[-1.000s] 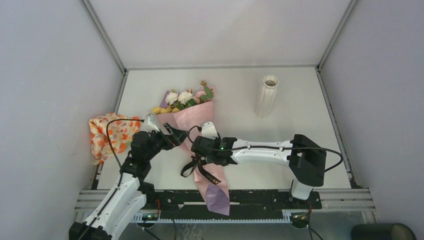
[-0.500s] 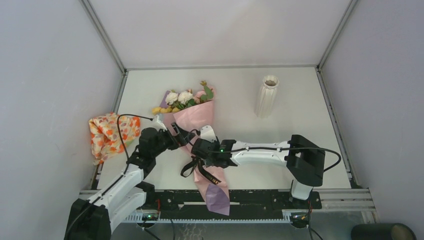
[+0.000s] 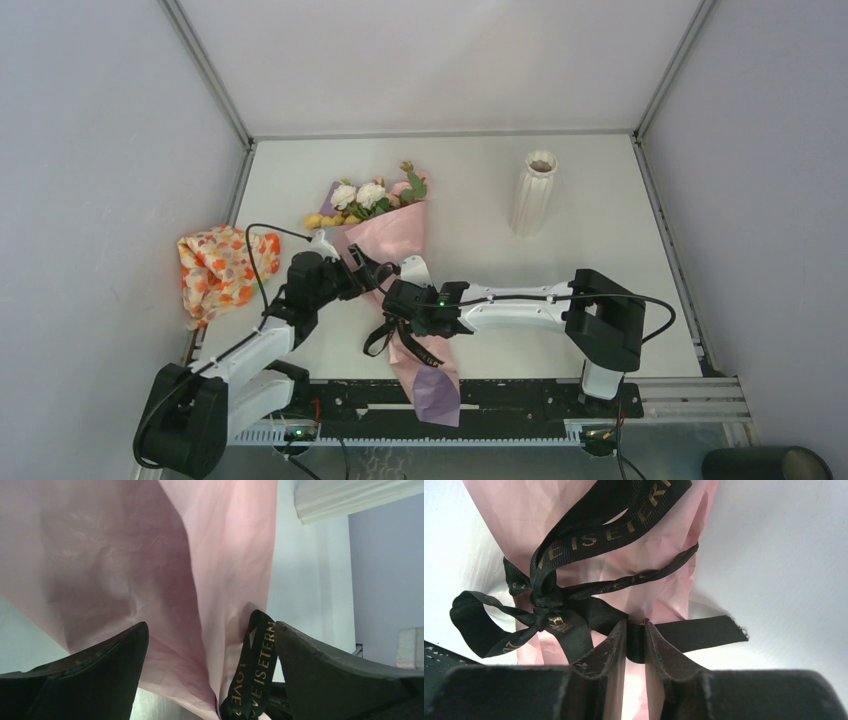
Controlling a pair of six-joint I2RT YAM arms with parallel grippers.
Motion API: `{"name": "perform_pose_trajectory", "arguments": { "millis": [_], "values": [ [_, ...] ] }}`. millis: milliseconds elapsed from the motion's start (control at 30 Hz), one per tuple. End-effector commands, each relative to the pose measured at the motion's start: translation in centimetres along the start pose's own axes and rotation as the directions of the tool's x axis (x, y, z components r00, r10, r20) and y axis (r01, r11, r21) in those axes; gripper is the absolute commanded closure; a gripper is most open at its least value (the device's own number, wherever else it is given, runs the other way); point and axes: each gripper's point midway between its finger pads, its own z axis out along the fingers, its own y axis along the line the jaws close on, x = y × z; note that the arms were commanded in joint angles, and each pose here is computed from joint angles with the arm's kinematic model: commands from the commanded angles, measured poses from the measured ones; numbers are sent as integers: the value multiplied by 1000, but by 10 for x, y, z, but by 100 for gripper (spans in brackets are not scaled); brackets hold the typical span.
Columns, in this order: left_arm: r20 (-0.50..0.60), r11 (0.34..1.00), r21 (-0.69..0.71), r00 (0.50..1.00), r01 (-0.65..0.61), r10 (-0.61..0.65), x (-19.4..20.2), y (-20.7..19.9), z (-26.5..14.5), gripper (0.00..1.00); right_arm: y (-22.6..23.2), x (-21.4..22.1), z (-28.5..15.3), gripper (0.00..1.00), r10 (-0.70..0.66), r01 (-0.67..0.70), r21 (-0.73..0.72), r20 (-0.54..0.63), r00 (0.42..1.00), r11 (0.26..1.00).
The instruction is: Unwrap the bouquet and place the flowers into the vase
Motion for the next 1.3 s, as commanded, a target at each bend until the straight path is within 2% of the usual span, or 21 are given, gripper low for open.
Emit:
{"name": "perform_pose_trajectory", "arguments": {
  "millis": [0, 267, 533, 967, 1267],
  "values": [
    [84, 997, 53, 995, -50, 45, -32, -24, 8, 0, 4, -4, -5, 76, 21, -21, -11, 26, 999, 1000],
    [50, 999, 17, 998, -31, 30, -22, -9, 20, 0, 1, -14, -17, 80, 36, -35, -9, 63, 997, 999],
    [-4, 1000, -5, 1000, -5, 5, -8, 5, 36, 0, -1, -26, -35, 100, 58, -55, -31, 104, 993, 998],
    [-74, 999, -42, 997, 33, -36, 13, 26, 55, 2, -23, -50, -75, 100, 93, -91, -20, 208, 974, 996],
    [-92, 998, -49, 994, 51, -55, 20, 33, 62, 3, -44, -76, -123, 100, 134, -122, -58, 325, 936, 991]
  ]
}}
